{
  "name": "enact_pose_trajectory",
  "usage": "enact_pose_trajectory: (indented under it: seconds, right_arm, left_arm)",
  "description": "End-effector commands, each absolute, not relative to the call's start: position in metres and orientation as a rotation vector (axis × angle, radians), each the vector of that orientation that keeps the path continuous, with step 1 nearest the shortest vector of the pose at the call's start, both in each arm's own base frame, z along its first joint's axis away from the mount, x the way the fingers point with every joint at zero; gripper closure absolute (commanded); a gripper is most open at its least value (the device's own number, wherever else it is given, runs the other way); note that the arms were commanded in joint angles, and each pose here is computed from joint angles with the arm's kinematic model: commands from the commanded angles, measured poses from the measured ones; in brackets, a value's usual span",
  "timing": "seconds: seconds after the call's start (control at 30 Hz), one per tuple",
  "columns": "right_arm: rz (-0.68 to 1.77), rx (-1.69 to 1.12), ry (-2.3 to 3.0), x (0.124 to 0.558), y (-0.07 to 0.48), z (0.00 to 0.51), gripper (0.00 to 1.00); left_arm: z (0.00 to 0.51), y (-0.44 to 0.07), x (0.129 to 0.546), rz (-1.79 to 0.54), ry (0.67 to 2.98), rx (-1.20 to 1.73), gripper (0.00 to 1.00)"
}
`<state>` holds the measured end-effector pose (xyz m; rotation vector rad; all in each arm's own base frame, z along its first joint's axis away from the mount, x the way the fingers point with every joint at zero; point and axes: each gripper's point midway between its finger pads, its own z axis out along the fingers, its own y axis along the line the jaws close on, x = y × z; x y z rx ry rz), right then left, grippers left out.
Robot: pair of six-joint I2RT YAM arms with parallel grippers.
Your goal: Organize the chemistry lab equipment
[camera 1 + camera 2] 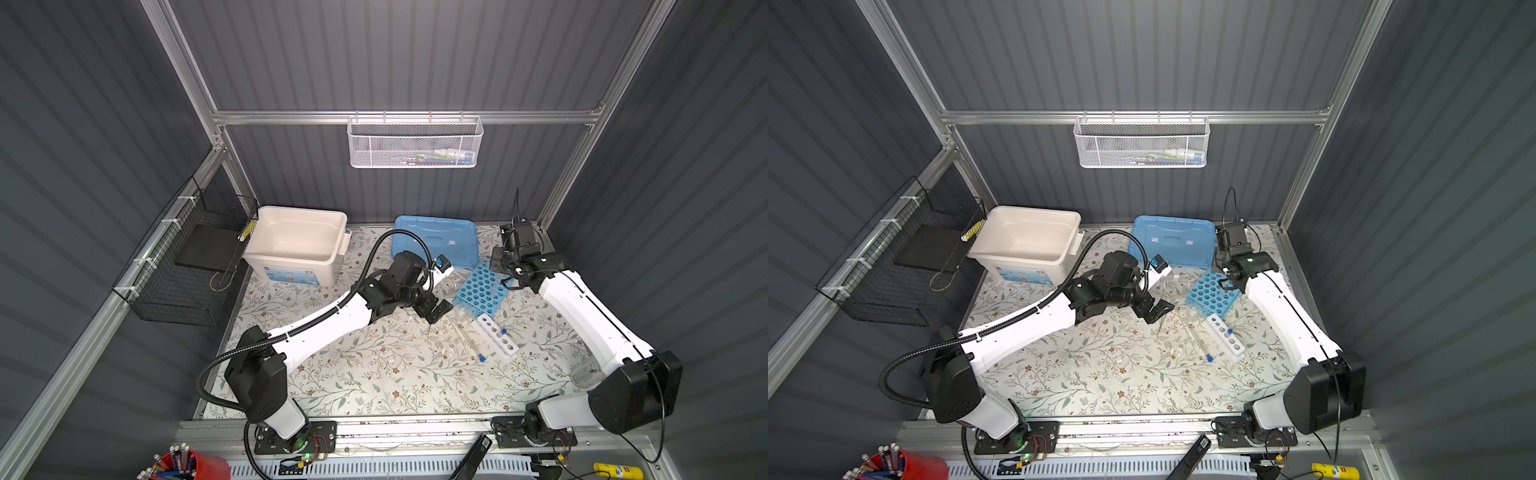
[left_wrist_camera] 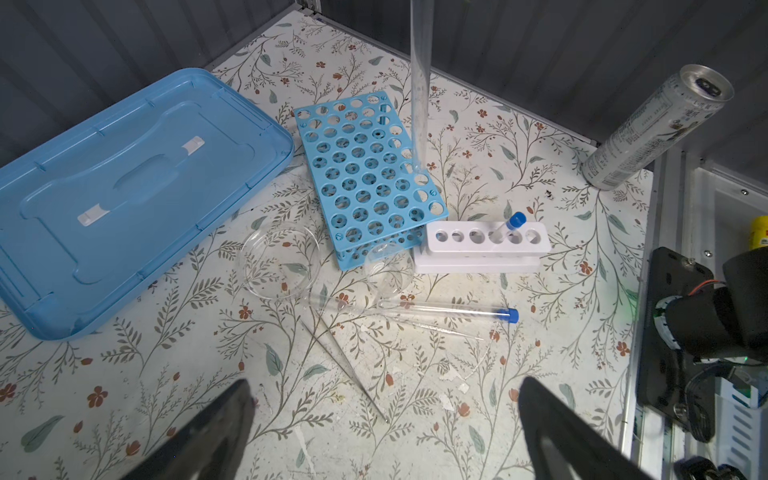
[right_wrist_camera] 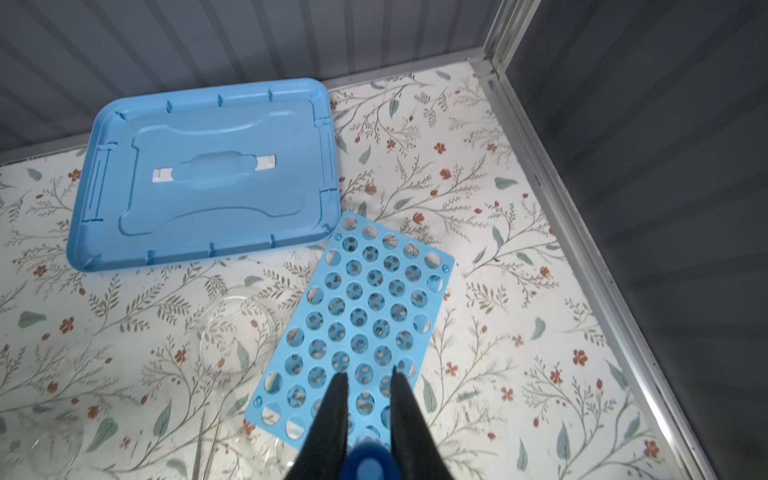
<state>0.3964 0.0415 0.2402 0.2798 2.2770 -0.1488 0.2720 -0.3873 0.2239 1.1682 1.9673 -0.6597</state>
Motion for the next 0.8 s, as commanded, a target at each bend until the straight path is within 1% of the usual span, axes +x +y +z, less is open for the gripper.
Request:
enact_pose_trajectory:
  seconds: [0.0,0.23,0.63,0.77]
  right_arm:
    - [-0.205,0.290,2.180,0.409,0.033,0.250,0.88]
    - [-0.182,0.299,2.121,0.416,0.034,0.247,0.88]
    - [-0.158,0.292,2.073,0.414,0.036,0.232,0.87]
    - [-0.153,0.277,2.027,0.412,0.039,0.234,0.87]
  left_arm:
    - [0.209,-0.383,0.274,-0.634,2.009,1.170,0.00]
    - [0.206,-0.380,0.276,-0.619,2.021,1.154,0.00]
    - [0.201,-0.378,0.276,-0.605,2.032,1.143,0.00]
    - [0.201,-0.377,0.276,-0.611,2.034,1.138,0.00]
